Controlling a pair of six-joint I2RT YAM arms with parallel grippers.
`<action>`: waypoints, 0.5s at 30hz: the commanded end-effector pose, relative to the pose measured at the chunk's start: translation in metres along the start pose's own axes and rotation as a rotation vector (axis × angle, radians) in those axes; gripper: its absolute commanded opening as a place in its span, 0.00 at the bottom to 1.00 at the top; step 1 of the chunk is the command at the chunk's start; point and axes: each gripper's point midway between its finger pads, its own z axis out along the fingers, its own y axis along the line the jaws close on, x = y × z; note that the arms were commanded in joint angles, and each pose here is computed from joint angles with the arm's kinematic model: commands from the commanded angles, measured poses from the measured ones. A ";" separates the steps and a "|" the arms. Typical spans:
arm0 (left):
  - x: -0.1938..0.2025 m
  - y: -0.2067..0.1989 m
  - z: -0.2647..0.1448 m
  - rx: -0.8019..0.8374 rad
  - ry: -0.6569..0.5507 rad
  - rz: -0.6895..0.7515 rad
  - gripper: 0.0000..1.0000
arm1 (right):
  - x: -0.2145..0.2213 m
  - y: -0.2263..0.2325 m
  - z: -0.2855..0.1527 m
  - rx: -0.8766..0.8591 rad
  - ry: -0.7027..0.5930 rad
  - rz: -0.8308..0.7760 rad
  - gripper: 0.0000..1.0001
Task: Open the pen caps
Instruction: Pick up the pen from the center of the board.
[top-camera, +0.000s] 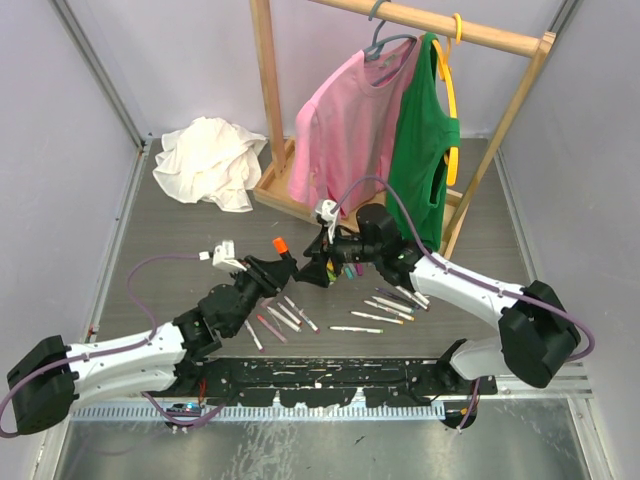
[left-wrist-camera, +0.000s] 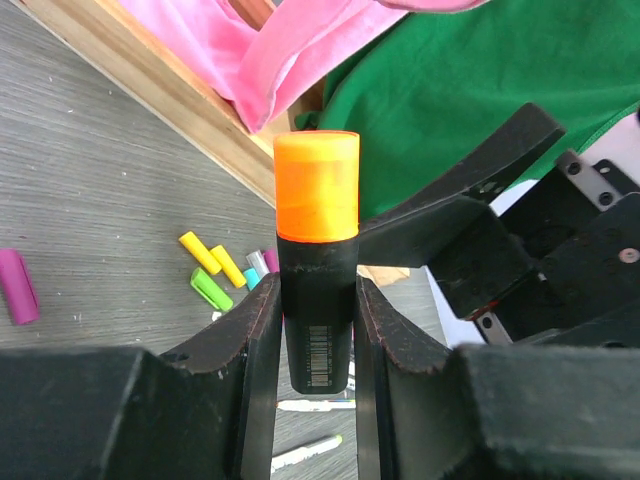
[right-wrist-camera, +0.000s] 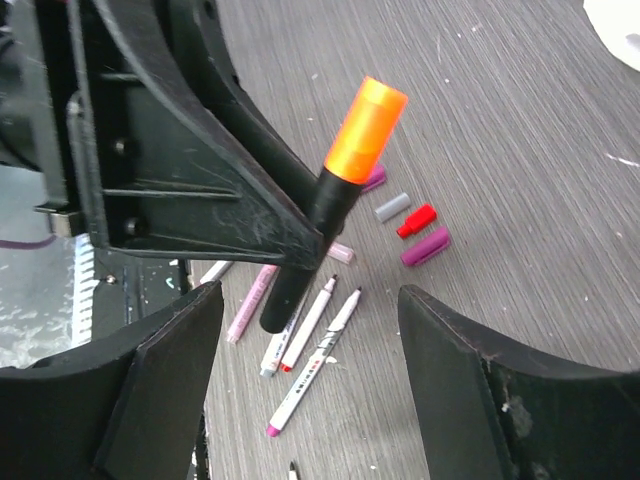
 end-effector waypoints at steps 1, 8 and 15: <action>-0.030 -0.030 0.004 0.047 -0.119 -0.107 0.00 | -0.013 -0.007 0.004 0.059 -0.023 -0.033 0.75; -0.025 -0.039 0.003 0.065 -0.101 -0.149 0.00 | -0.002 -0.002 0.015 0.046 0.011 -0.016 0.74; -0.019 -0.041 0.002 0.049 -0.102 -0.176 0.00 | -0.007 -0.004 0.016 0.073 -0.009 0.032 0.62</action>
